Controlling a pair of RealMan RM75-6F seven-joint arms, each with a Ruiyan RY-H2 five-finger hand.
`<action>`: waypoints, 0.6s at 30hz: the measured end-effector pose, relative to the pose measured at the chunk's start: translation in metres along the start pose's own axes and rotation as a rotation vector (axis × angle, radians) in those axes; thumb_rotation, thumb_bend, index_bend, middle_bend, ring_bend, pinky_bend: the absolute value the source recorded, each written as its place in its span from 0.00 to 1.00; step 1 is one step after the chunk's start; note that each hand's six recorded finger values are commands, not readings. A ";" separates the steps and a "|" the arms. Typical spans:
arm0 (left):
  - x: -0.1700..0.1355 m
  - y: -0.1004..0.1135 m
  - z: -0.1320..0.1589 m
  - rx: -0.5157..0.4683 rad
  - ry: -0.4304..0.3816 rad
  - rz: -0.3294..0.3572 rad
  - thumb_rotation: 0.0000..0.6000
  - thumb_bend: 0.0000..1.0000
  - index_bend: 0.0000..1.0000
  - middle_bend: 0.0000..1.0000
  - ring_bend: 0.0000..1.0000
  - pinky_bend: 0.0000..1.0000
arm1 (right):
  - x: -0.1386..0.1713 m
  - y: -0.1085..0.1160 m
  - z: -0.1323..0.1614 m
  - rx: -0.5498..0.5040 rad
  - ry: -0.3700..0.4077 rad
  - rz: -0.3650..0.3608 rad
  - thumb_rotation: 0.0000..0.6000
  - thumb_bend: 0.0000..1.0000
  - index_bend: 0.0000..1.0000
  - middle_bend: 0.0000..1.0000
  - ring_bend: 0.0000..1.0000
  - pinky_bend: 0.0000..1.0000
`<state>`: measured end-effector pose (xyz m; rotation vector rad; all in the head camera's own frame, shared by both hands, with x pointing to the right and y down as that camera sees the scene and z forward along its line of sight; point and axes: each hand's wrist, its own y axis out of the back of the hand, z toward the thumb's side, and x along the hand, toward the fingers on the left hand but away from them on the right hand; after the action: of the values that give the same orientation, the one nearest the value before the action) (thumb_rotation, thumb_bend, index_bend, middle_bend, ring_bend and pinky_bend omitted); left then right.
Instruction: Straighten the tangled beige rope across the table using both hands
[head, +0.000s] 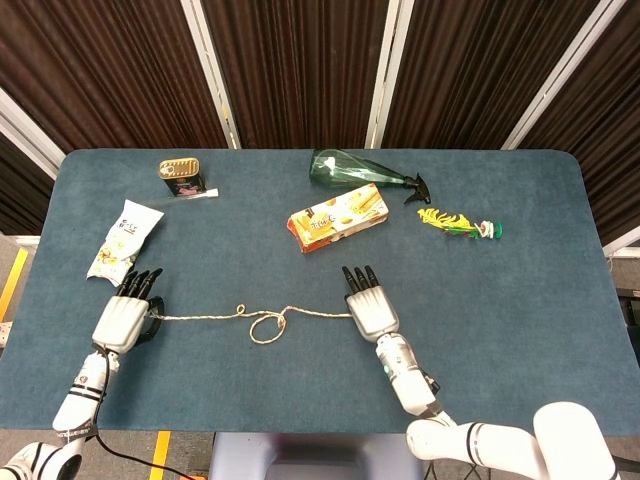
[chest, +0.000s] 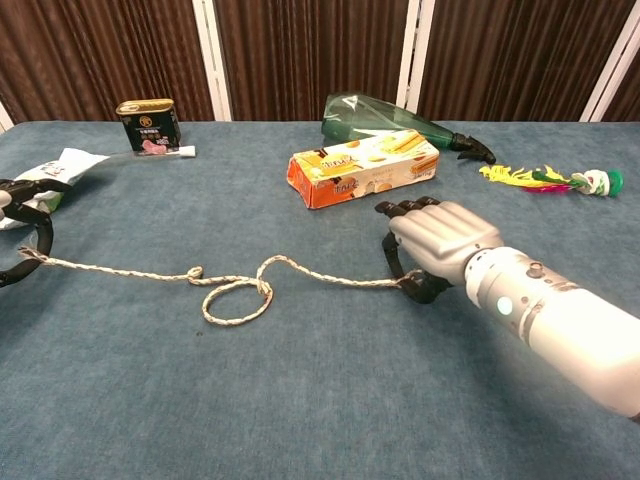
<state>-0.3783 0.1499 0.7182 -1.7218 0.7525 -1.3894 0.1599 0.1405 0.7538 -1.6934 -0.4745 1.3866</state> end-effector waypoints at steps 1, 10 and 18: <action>0.000 0.000 0.000 0.001 0.001 0.002 1.00 0.48 0.61 0.02 0.00 0.02 | 0.000 0.002 -0.003 0.000 -0.004 -0.005 1.00 0.60 0.75 0.08 0.00 0.00; 0.001 0.006 -0.012 0.016 0.043 0.025 1.00 0.48 0.62 0.02 0.00 0.02 | 0.012 0.024 -0.064 -0.018 -0.095 -0.066 1.00 0.60 0.75 0.09 0.00 0.00; -0.005 0.013 -0.029 0.045 0.097 0.037 1.00 0.48 0.62 0.02 0.00 0.02 | 0.042 0.036 -0.144 -0.032 -0.204 -0.107 1.00 0.60 0.75 0.09 0.00 0.00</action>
<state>-0.4076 0.1409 0.7072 -1.6079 0.7964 -1.4618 0.2984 0.0976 0.6998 -1.5352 -0.6946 1.4863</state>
